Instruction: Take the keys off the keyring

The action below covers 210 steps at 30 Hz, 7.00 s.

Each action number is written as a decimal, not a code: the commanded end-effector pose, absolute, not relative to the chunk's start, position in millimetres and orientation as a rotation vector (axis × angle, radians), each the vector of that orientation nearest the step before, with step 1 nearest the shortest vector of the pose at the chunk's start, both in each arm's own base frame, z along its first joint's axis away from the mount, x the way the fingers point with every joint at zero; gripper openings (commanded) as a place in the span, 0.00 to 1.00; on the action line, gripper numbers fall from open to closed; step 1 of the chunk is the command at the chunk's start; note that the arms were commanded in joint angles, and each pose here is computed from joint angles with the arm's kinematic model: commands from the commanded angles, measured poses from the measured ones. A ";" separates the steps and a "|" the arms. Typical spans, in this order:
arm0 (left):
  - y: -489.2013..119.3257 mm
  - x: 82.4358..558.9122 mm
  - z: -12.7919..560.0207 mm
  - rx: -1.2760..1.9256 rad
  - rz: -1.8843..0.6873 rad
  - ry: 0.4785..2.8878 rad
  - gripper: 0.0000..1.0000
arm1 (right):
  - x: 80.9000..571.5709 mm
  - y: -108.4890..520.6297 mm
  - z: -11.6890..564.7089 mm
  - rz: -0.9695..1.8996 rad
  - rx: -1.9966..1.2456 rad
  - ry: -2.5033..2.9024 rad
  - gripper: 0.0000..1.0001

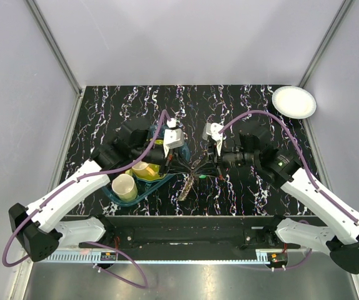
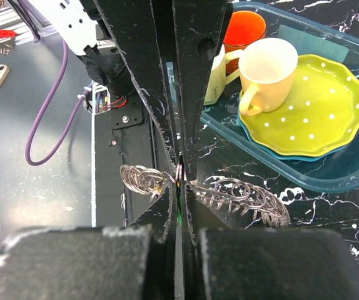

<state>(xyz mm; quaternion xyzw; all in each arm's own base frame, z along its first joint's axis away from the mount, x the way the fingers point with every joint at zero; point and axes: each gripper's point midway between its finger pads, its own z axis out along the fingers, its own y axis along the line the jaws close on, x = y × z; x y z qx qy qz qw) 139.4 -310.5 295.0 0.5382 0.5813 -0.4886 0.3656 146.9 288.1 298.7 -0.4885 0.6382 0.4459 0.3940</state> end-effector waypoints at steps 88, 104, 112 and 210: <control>-309.5 139.2 415.5 0.878 -1.447 1.084 0.00 | 159.3 250.5 368.9 1.005 -0.788 1.274 0.00; -303.1 148.3 422.2 0.825 -1.470 1.059 0.00 | 169.9 259.7 329.3 1.020 -0.787 1.431 0.00; -301.3 153.2 421.2 0.798 -1.456 1.057 0.00 | 175.4 262.7 314.0 1.035 -0.747 1.501 0.00; -302.5 139.2 407.1 0.958 -1.446 0.993 0.00 | 151.5 277.8 368.4 1.260 -0.750 1.335 0.13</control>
